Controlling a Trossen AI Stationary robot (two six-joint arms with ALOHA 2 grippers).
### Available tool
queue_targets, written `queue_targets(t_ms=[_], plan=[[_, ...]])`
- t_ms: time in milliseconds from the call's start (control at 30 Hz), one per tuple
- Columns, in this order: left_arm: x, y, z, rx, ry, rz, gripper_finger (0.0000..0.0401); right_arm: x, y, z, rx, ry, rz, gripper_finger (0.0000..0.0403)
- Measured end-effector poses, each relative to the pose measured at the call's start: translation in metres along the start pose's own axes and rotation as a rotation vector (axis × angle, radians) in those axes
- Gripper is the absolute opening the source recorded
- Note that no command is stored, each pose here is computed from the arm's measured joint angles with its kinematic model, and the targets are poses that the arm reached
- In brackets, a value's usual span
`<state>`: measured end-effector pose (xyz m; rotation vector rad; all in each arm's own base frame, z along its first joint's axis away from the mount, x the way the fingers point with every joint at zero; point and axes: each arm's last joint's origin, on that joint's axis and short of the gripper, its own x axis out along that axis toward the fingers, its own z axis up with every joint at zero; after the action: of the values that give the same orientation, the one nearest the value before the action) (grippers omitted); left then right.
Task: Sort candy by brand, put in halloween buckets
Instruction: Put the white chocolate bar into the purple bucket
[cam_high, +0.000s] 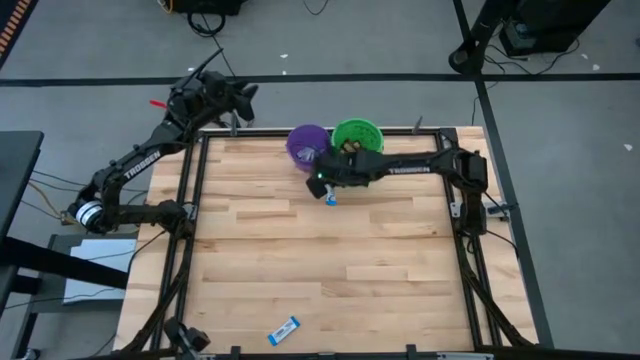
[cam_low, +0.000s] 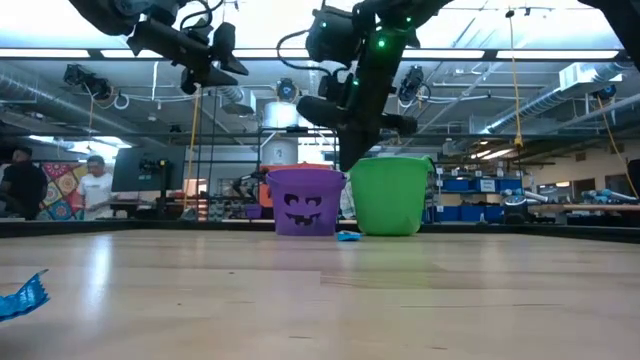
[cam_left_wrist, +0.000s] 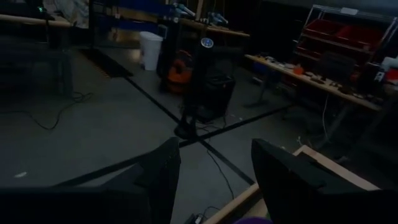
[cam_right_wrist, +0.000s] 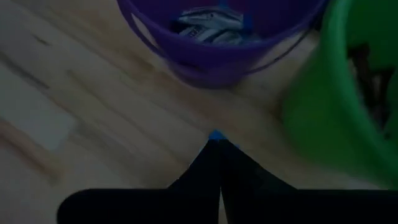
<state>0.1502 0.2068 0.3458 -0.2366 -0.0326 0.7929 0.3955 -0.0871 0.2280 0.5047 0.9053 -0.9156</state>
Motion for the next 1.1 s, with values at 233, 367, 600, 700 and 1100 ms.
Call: queue_targets(t_ms=[233, 367, 600, 700, 1100], plan=[[-0.001, 0.004, 0.001, 0.000, -0.007, 0.015, 0.0202, -0.004, 0.007, -0.004, 0.230, -0.039, 0.006, 0.0019], [-0.001, 0.004, 0.001, -0.015, -0.006, 0.012, 0.0202, -0.005, 0.010, -0.005, 0.298, -0.078, -0.002, 0.0011], [-0.001, 0.003, 0.001, -0.135, 0.001, -0.015, 0.0202, -0.016, 0.025, -0.020, 0.279, -0.125, -0.008, 0.0014], [-0.001, 0.002, 0.001, -0.131, 0.010, -0.045, 0.0202, -0.021, 0.034, -0.032, 0.323, -0.169, -0.007, 0.0013], [-0.002, -0.002, 0.006, -0.121, -0.024, -0.131, 0.0202, 0.002, 0.042, -0.101, 0.595, -0.293, 0.011, 0.0009]])
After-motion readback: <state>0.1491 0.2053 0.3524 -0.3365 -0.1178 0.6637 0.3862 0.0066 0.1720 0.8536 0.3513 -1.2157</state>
